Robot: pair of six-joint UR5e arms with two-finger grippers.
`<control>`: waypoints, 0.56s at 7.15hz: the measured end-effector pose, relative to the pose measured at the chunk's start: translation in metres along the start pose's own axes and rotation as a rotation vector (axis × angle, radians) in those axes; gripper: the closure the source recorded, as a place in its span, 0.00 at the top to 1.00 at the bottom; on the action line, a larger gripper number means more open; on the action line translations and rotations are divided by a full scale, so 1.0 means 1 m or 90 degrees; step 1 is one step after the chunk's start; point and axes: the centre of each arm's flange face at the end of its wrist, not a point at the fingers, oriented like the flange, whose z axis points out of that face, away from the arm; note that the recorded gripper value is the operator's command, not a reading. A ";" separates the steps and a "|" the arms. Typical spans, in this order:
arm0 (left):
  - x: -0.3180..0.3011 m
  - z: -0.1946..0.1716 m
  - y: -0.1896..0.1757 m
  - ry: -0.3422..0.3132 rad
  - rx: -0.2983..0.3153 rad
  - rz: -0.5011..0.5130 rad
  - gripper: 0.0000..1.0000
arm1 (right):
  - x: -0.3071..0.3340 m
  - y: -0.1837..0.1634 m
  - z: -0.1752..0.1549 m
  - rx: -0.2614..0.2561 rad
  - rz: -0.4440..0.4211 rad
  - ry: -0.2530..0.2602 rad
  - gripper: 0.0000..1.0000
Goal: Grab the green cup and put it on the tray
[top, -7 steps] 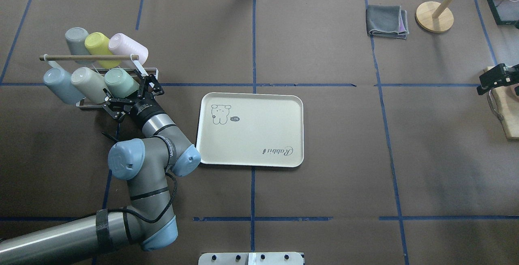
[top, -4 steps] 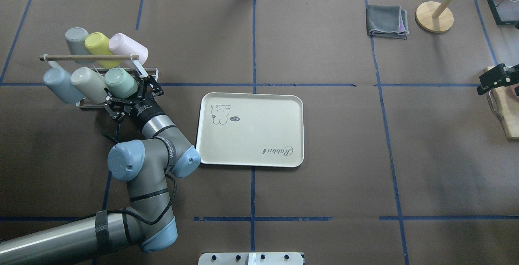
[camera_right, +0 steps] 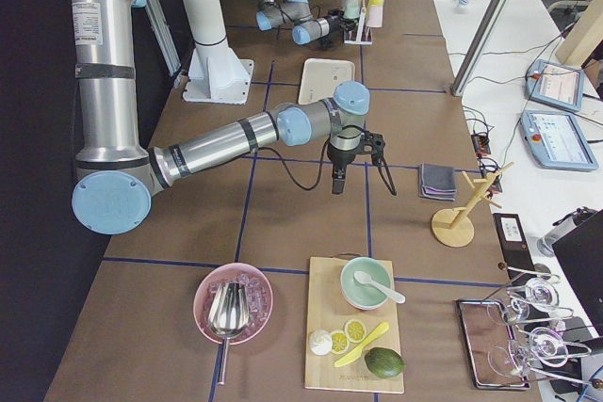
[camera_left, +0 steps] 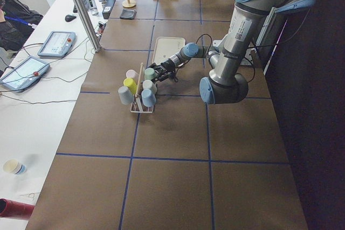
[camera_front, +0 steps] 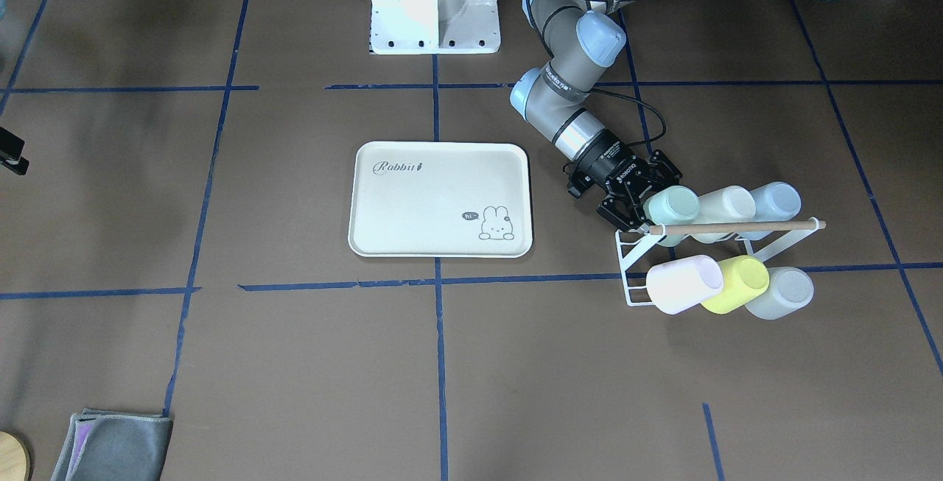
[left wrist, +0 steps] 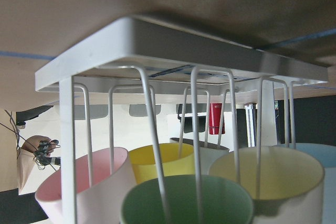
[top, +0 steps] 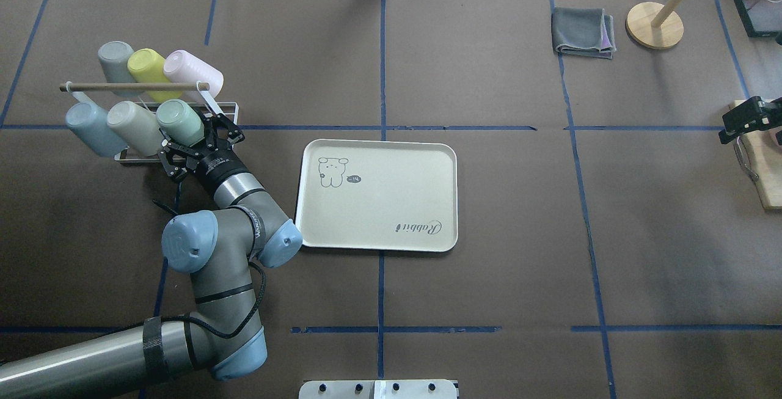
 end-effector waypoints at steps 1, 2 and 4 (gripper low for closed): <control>0.000 0.000 0.002 0.000 0.000 0.004 0.36 | 0.000 0.000 0.000 0.000 0.000 0.000 1.00; -0.001 0.000 0.006 -0.001 0.001 0.009 0.36 | 0.000 0.000 0.000 0.000 0.000 0.000 1.00; 0.000 -0.001 0.018 -0.004 0.006 0.003 0.36 | -0.001 0.000 0.000 0.000 0.000 -0.001 1.00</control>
